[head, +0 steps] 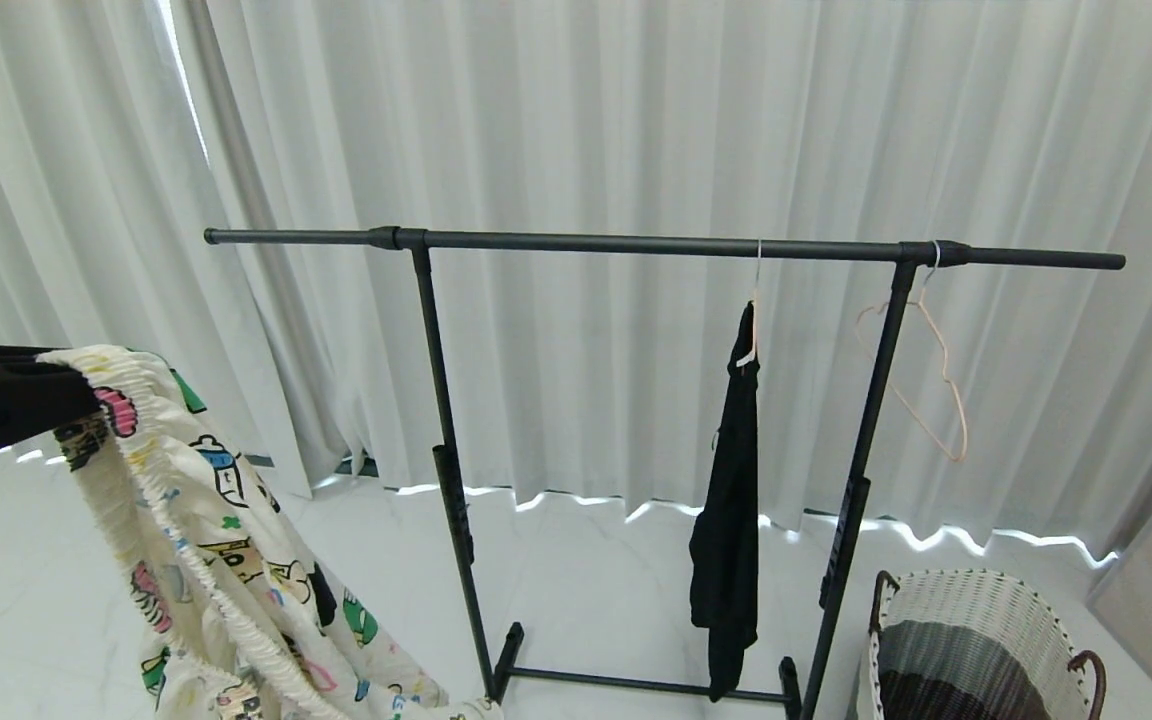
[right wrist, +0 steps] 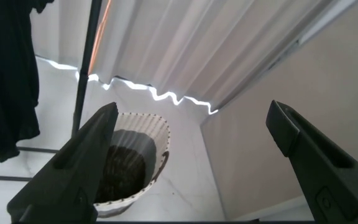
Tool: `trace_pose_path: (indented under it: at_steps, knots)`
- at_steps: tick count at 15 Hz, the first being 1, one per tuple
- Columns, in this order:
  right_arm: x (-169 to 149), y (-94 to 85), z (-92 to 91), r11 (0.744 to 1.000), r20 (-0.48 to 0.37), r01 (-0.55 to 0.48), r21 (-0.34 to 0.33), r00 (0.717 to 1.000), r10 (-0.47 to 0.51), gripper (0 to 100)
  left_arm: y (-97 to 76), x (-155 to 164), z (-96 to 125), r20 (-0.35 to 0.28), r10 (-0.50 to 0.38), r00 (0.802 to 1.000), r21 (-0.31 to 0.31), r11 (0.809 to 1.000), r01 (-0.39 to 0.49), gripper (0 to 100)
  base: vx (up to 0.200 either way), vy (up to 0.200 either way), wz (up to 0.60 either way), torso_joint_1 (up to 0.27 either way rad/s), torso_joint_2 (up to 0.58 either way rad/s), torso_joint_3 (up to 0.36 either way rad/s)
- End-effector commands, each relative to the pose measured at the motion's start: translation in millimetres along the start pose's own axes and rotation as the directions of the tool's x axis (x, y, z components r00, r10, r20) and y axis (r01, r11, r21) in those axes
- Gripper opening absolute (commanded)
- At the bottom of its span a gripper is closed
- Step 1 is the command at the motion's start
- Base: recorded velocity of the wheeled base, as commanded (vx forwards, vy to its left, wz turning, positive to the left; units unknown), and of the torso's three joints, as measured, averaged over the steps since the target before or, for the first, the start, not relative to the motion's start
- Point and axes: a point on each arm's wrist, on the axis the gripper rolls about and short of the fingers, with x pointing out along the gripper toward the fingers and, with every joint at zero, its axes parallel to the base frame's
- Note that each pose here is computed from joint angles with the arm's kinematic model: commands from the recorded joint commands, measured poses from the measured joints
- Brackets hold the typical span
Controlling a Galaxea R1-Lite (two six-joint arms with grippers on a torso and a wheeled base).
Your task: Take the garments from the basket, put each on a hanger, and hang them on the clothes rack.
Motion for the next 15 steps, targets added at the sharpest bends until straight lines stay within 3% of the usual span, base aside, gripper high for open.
trace_pose_path:
  at_steps: [1, 4, 8, 15]
  knots:
    - [0.8, 0.6, -0.4, 1.0, -0.002, -0.004, 0.002, 1.0, 0.004, 100, -0.4, 1.1, 0.0, -0.004, -0.001, 1.0, 0.002, 1.0, 0.001, 0, 0.0, 0.0, 0.0, 0.251, -0.55, -0.3]
    - [2.1, 2.8, -2.7, 0.999, 0.001, -0.044, 0.015, 0.999, 0.044, 100, -1.0, 2.6, -0.3, -0.008, -0.001, 1.0, 0.003, 1.0, 0.001, 0, 0.0, 0.0, 0.0, 0.219, -0.48, -0.256]
    - [5.8, 5.4, -5.6, 0.999, 0.013, -0.048, 0.024, 0.999, 0.047, 100, -1.3, 3.2, -1.3, -0.013, 0.0, 1.0, 0.014, 1.0, 0.001, 0, 0.0, 0.0, 0.0, 0.04, -0.08, -0.043]
    - [6.6, 5.7, -6.2, 0.998, 0.01, -0.046, 0.039, 0.999, 0.045, 100, -2.1, 4.8, -1.9, -0.018, -0.003, 1.0, 0.016, 1.0, 0.003, 0, 0.2, 0.0, 0.0, 0.006, -0.01, 0.0]
